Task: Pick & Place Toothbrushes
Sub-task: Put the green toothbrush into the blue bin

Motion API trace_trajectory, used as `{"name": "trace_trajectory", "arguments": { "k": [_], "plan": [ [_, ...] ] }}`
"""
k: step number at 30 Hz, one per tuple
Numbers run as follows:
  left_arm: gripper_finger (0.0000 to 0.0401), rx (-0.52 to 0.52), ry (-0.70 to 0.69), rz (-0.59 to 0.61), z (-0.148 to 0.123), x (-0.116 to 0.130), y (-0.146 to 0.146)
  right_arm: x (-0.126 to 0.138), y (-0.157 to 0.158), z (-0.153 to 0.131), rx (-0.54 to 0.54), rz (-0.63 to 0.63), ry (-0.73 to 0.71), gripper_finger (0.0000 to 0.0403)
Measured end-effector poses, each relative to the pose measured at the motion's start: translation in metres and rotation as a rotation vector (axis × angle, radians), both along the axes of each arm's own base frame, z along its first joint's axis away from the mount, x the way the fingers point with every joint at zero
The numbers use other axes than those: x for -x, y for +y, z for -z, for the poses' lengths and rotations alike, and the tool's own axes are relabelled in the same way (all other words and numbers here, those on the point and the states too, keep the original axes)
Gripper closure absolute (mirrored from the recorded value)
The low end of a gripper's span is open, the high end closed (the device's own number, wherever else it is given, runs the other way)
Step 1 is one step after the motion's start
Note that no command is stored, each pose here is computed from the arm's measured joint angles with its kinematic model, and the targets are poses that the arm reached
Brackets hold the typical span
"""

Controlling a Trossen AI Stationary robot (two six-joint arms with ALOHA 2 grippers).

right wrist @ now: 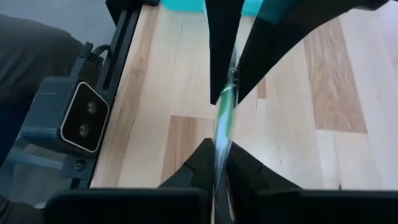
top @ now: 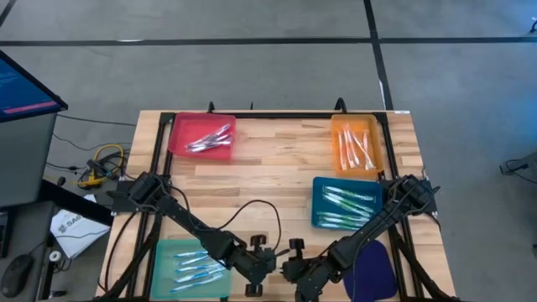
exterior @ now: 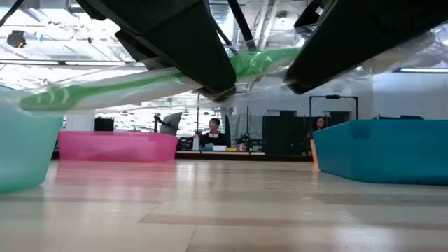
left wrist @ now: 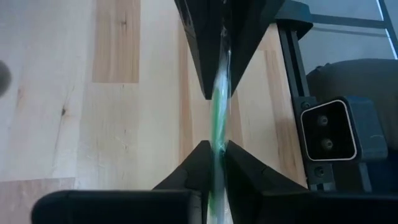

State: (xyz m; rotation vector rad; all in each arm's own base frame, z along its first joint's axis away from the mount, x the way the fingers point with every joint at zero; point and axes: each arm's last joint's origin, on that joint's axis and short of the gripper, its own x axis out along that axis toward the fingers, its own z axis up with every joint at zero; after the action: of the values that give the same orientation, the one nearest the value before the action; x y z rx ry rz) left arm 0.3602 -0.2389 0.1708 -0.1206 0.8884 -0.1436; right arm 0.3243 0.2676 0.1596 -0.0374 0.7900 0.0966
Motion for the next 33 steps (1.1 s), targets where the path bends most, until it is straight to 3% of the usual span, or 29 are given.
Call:
{"name": "trace_trajectory", "arguments": {
  "k": [7, 13, 17, 22, 25, 30, 33],
  "plan": [
    [0.036, 0.055, 0.011, -0.06, 0.0, 0.0, -0.001, 0.003, 0.003, -0.001, 0.006, 0.0, -0.007, 0.0394],
    [0.0373, 0.087, -0.015, -0.078, -0.008, 0.004, -0.008, 0.003, 0.012, -0.021, 0.069, 0.01, 0.003, 0.0394],
    [0.0371, 0.022, -0.089, -0.037, -0.03, 0.018, -0.015, 0.001, 0.018, -0.037, 0.083, 0.014, -0.005, 0.0394],
    [0.0343, -0.08, -0.274, 0.023, -0.078, 0.048, -0.029, 0.001, 0.02, -0.047, 0.094, 0.014, 0.003, 0.0394],
    [0.0336, -0.085, -0.318, 0.06, -0.095, 0.059, -0.031, 0.0, 0.021, -0.051, 0.088, 0.017, -0.007, 0.0394],
    [0.034, -0.068, -0.386, 0.019, -0.116, 0.072, -0.031, 0.003, 0.016, -0.049, 0.13, 0.052, 0.02, 0.0394],
    [0.0341, -0.057, -0.383, 0.048, -0.117, 0.079, -0.037, 0.017, 0.004, -0.054, 0.215, 0.152, 0.072, 0.0394]
  ]
}}
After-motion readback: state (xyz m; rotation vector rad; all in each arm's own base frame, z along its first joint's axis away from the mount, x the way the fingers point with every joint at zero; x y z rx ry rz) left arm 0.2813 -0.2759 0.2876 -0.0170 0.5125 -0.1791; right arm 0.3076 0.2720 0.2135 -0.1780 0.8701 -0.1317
